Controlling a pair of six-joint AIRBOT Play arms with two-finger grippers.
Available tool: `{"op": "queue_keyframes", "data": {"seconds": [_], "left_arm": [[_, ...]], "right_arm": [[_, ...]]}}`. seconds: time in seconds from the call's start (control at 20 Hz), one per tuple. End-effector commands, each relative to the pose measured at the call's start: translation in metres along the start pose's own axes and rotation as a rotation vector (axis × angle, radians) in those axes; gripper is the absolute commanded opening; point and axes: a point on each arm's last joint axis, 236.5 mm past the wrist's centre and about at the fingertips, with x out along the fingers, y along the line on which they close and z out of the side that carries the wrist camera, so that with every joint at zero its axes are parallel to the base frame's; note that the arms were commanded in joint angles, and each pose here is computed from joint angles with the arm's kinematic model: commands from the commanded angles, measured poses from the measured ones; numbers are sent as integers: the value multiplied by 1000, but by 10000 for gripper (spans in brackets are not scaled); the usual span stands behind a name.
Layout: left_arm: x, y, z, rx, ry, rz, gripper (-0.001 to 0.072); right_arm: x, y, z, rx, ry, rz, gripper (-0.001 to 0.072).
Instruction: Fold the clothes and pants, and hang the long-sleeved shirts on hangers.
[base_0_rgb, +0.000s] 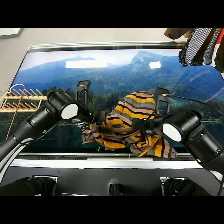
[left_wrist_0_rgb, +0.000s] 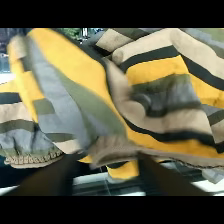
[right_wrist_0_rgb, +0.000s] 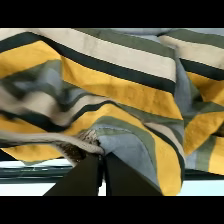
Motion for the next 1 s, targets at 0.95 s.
{"op": "queue_keyframes", "data": {"seconds": [0.95], "left_arm": [[-103,351,36,-462,-154,369,620]], "right_arm": [[4,-6,-7,-82,35,-31,37]]}}
